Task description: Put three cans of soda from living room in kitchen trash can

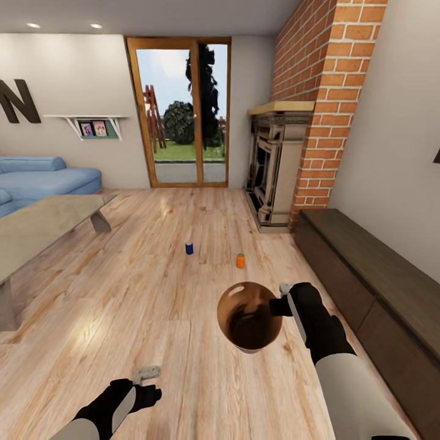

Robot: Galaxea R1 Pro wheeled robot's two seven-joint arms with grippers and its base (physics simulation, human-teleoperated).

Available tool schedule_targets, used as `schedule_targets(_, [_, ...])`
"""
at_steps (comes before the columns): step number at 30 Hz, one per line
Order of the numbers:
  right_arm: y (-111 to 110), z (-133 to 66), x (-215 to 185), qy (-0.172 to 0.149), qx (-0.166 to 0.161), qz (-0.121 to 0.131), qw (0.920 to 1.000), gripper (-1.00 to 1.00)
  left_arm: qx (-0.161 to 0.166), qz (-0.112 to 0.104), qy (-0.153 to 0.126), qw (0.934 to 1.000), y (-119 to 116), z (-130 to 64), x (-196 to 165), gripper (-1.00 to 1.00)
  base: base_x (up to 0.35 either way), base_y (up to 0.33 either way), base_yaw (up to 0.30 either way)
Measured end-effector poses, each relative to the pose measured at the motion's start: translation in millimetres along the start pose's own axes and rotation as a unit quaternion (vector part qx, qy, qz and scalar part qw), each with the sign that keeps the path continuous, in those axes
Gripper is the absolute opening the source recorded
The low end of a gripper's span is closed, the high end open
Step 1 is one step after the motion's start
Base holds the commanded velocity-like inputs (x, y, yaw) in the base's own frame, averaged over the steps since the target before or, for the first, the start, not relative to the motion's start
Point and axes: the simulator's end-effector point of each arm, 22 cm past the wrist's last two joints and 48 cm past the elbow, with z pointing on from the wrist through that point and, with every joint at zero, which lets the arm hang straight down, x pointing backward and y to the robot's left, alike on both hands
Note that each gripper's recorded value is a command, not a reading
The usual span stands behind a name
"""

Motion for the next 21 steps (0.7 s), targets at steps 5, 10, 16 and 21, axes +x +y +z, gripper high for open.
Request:
schedule_targets(5, [0,7.9,7,0.0,0.0,0.0,1.0,-1.0,0.014,0.0,0.009,0.9999,-1,13.2,19,1.0,0.0,0.0,0.0])
schedule_targets(10, [0,15.9,14,0.0,0.0,0.001,1.0,-1.0,0.02,0.0,0.012,0.9997,-2,23.5,29,1.0,0.0,0.0,0.0])
schedule_targets(16, [1,25.4,23,0.0,0.0,0.001,1.0,-1.0,0.022,0.0,0.012,0.9997,-2,35.0,37,1.0,0.0,0.0,0.0])
schedule_targets(21, [1,33.4,30,0.0,0.0,0.001,1.0,-1.0,0.021,-0.001,0.013,0.9997,0,44.7,44,1.0,0.0,0.0,0.0])
